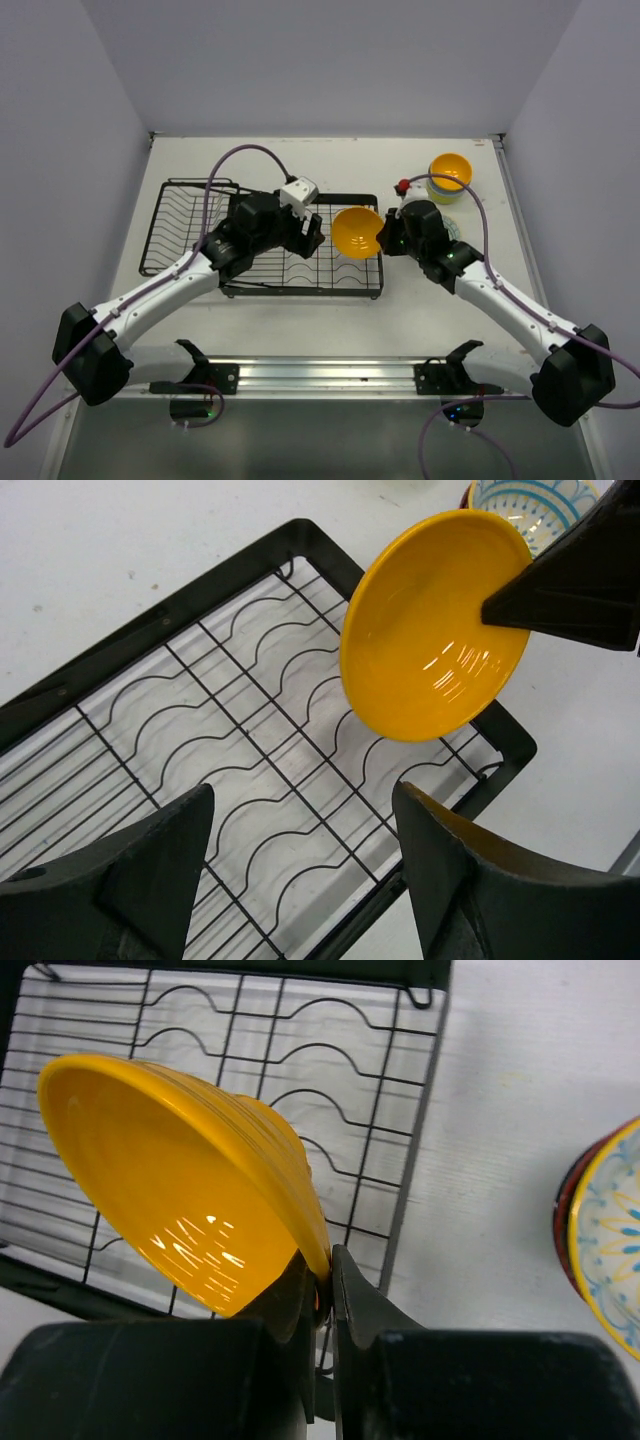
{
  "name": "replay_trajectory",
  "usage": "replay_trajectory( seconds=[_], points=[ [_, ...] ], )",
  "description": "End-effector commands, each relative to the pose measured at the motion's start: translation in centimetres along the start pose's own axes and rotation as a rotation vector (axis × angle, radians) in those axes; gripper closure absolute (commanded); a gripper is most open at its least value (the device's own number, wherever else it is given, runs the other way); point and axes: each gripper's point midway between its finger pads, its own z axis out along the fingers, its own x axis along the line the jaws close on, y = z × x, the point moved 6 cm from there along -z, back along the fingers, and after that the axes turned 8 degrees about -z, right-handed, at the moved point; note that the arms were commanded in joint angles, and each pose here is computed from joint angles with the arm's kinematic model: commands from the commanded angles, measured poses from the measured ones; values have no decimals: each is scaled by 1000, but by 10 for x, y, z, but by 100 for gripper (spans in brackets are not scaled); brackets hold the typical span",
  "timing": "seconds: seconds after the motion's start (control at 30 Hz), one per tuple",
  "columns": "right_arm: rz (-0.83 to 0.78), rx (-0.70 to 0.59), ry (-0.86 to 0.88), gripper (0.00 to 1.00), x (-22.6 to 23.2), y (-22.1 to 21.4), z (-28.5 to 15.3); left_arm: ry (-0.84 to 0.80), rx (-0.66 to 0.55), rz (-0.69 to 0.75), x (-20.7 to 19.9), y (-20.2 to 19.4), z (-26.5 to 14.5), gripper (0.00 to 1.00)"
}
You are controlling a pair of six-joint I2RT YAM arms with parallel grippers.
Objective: Unload the bowls from the dish rack
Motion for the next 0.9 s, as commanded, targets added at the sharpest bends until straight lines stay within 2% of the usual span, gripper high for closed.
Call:
replay_trajectory(
  seconds=[0.0,0.2,0.4,0.67,0.87],
  points=[
    [98,-77,-128,100,-24,27,-13,73,-119,33,3,20,-17,24],
    [300,-114,-246,100,-97,23,-33,122,-175,32,5,26,-27,23],
    [413,-93,-326,100,-139,12,-50,145,-161,46,5,23,-25,23],
    [481,6,-309,100,-156,-6,-43,157,-133,57,4,18,-20,23],
    [483,31,-300,98,-157,-9,-42,162,-129,59,4,17,-19,23]
  ],
)
